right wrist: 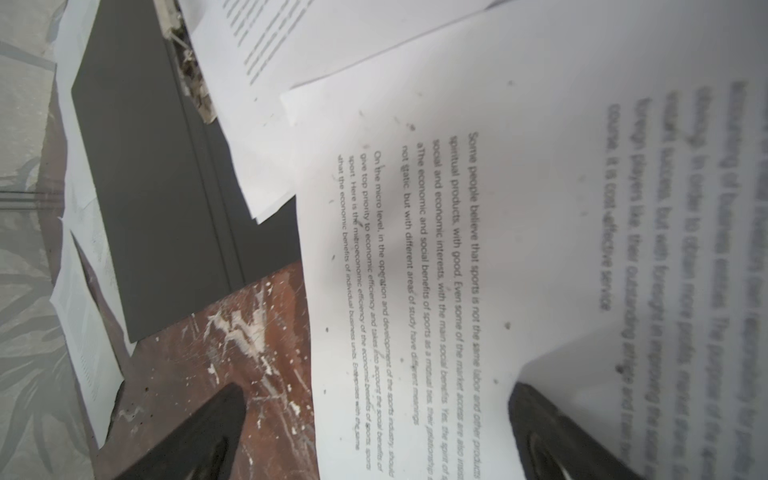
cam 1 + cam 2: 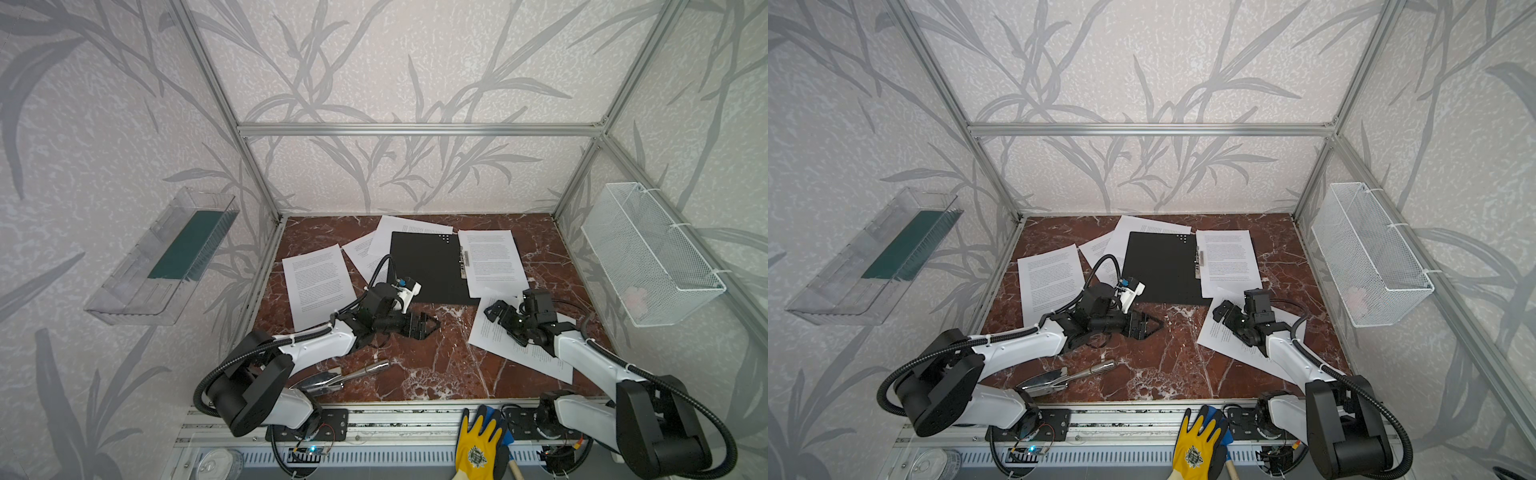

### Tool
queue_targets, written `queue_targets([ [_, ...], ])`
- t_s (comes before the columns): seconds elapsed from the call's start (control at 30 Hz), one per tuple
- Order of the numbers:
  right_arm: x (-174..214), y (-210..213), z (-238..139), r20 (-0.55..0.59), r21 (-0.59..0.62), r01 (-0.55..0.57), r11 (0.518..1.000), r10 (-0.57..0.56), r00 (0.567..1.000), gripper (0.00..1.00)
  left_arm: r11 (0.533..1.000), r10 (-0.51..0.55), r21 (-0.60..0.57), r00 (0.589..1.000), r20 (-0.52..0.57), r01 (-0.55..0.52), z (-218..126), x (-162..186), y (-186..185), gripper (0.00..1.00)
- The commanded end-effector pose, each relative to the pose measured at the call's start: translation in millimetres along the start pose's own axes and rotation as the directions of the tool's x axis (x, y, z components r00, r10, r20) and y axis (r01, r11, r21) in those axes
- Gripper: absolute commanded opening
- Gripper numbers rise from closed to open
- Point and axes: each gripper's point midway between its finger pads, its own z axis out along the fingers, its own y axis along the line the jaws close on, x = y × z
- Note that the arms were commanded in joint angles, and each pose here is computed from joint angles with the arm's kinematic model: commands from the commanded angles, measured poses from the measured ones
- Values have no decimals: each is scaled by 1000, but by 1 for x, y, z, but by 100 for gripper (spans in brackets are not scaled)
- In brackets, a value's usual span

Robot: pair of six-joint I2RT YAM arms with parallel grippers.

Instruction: Put the files into the folder

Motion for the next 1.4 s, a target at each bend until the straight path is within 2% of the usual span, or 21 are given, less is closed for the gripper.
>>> queue_targets([
  [0.0, 39, -14, 2, -83, 53, -95, 994, 99, 992, 99, 1000, -11, -10, 999, -38, 10, 4, 1, 0, 99],
  [0.1, 45, 3, -2, -81, -20, -83, 996, 81, 993, 99, 999, -36, -7, 998, -56, 36, 7, 2, 0, 99],
  [0.17, 40, 22, -3, -77, -105, -40, 994, 32, 997, 99, 997, -82, 4, 994, -67, 82, 10, 3, -1, 99],
  [0.27, 34, 29, -12, -93, -64, 78, 995, -84, 992, 99, 990, -132, 40, 990, -52, 134, 20, 3, -9, 99],
  [0.33, 22, 12, -20, -55, 41, 99, 994, -97, 994, 99, 987, -143, 61, 987, -79, 148, 31, 6, -18, 98],
  [0.43, -1, -9, -26, 51, 79, 39, 996, -43, 998, 99, 990, -120, 49, 981, -150, 129, 49, 14, -27, 97],
  [0.6, -19, -36, -31, 123, 152, -43, 987, 24, 992, 99, 996, -78, 24, 961, -264, 88, 83, 30, -36, 92],
  [0.83, -15, -50, -24, 109, 170, -65, 983, 47, 993, 99, 1000, -12, 18, 937, -348, 20, 114, 32, -48, 89],
  [1.1, -18, -51, -36, 147, 140, -67, 988, 46, 988, 99, 1000, -2, 10, 895, -447, 7, 151, 46, -52, 88],
  [1.27, -18, -54, -38, 143, 143, -74, 987, 53, 988, 99, 1000, -19, -29, 874, -486, 6, 150, 65, -39, 88],
  [1.37, -15, -53, -34, 125, 126, -59, 990, 44, 991, 99, 998, -41, -66, 845, -533, 7, 142, 84, -29, 88],
])
